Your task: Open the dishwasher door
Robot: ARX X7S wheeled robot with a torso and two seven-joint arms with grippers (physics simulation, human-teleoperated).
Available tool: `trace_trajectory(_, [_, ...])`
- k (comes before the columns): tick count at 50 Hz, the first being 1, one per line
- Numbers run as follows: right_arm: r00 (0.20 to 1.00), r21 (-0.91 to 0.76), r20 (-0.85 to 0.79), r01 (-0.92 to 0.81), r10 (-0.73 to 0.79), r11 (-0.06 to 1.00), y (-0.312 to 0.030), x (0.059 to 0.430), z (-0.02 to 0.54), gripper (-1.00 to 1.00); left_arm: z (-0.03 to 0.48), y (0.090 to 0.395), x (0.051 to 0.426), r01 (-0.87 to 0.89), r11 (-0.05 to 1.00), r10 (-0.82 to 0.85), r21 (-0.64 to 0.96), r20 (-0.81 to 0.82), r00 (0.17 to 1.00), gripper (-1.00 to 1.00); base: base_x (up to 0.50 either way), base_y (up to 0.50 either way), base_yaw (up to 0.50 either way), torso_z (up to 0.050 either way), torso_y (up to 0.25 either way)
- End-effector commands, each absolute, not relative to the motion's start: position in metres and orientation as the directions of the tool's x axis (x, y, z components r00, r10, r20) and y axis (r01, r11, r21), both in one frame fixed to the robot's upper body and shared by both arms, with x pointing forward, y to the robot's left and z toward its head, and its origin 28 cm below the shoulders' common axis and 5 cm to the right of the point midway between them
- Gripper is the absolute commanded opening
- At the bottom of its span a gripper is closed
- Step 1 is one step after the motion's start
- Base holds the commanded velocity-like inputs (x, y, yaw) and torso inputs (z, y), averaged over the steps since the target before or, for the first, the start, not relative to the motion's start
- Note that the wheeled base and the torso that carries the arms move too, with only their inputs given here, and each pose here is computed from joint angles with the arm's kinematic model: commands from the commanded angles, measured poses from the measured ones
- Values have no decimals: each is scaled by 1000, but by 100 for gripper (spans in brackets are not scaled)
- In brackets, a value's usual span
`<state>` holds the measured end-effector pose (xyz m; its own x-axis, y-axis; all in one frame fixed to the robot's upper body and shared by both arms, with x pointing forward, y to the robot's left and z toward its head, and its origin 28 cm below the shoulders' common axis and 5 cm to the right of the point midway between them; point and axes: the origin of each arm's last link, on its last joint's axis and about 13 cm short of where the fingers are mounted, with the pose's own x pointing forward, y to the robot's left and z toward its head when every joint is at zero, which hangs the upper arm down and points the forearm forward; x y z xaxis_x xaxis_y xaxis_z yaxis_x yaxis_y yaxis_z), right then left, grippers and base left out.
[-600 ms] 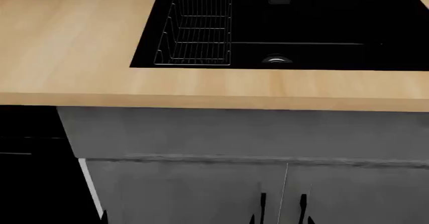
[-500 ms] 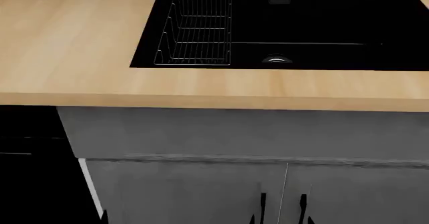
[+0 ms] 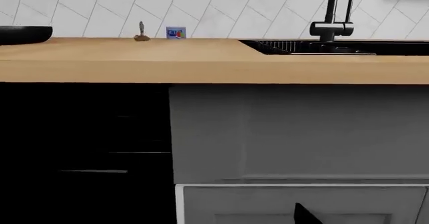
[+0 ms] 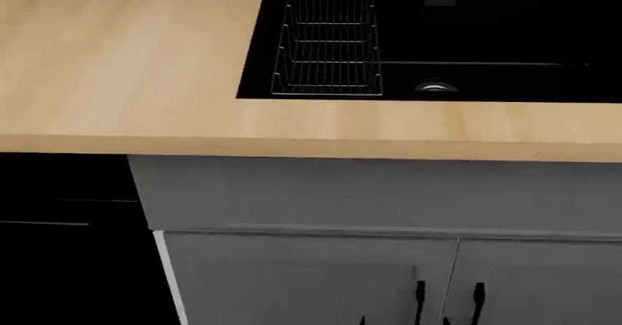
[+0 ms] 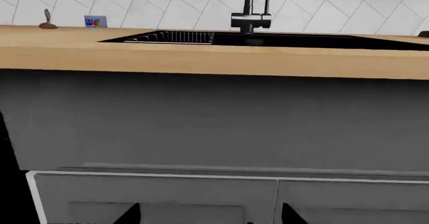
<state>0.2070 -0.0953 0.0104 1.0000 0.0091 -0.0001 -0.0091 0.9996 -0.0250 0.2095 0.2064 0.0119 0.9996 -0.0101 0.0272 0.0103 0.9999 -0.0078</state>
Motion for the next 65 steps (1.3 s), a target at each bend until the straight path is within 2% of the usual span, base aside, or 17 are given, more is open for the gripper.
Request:
trace_trajectory(1, [1000,-30,-2,-16,16,999,-94,206,10,100,10,207,209,11,1000,-10,-13,38,999,100,0,457,0,0,0])
trace_trajectory(31, [1000,-23,7,-22,22,1000,-94,203,11,100,11,208,210,2,1000,-2,-9,48,999,100,0,456,0,0,0])
trace_trajectory(45, [1000,-2,5,-9,9,1000,-97,201,11,100,13,208,212,-30,998,31,-49,29,999,100,0,0,0,-2,0])
trace_trajectory(65, [1000,-1,3,-13,13,1000,-96,197,13,100,15,205,210,-18,999,19,-35,25,999,100,0,0,0,-50,0])
